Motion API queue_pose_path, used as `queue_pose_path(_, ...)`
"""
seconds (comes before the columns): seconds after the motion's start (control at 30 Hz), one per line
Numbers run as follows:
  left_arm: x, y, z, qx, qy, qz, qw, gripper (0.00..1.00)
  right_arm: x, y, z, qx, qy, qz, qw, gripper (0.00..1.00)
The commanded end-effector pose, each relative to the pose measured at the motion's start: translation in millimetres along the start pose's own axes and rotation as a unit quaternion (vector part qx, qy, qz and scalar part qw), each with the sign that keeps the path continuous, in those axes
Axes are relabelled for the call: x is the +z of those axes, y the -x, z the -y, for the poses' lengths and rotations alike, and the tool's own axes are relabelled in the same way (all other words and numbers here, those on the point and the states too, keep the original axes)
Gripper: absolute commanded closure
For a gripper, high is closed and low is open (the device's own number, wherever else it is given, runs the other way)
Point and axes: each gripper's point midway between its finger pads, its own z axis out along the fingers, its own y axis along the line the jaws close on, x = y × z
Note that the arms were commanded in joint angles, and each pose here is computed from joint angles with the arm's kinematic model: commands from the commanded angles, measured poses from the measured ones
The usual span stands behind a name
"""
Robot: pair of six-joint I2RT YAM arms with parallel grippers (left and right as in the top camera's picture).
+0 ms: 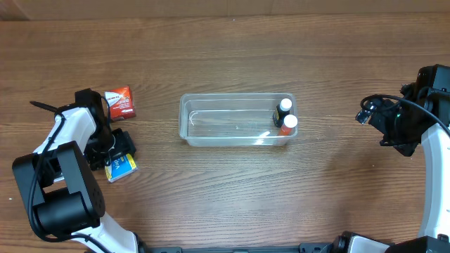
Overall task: Pack container
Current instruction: 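Grasp the blue VapoDrops box with the left gripper, then lower the VapoDrops box into the container's left end and release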
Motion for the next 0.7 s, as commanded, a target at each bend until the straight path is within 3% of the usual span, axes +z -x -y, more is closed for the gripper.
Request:
queue_pose_path(0.0, 2.0, -3.8, -2.8, -0.012, 0.007, -0.019, 1.0, 0.27, 0.9, -0.6, -2.5, -0.002, 0.005, -0.001, 1.0, 0.0)
queue_pose_path(0.2, -49.5, 14.7, 7.7, -0.002, 0.001, 0.015, 1.0, 0.33, 0.9, -0.3, -2.6, -0.002, 0.005, 0.0, 1.0, 0.0)
queue_pose_path(0.37, -153.8, 13.8, 62.9, 0.073, -0.04, 0.127, 0.988, 0.35, 0.9, 0.1, -2.8, -0.002, 0.006, 0.001, 1.0, 0.0)
queue_pose_path(0.43, -197.8, 0.8, 101.0, 0.122, -0.084, 0.173, 0.974, 0.36, 0.9, 0.1, -2.8, -0.002, 0.006, 0.001, 1.0, 0.0)
queue_pose_path(0.53, -261.5, -26.2, 172.7, 0.21, -0.146, 0.255, 0.933, 0.37, 0.9, 0.0, -2.9, -0.002, 0.006, 0.0, 1.0, 0.0)
queue_pose_path(0.6, -282.1, -43.6, 218.9, 0.253, -0.179, 0.297, 0.903, 0.37, 0.9, 0.1, -2.9, -0.002, 0.006, 0.001, 1.0, 0.0)
queue_pose_path(0.67, -277.6, -53.0, 250.7, 0.264, -0.185, 0.306, 0.896, 0.36, 0.8, -0.3, -3.5, -0.002, 0.008, 0.0, 1.0, 0.0)
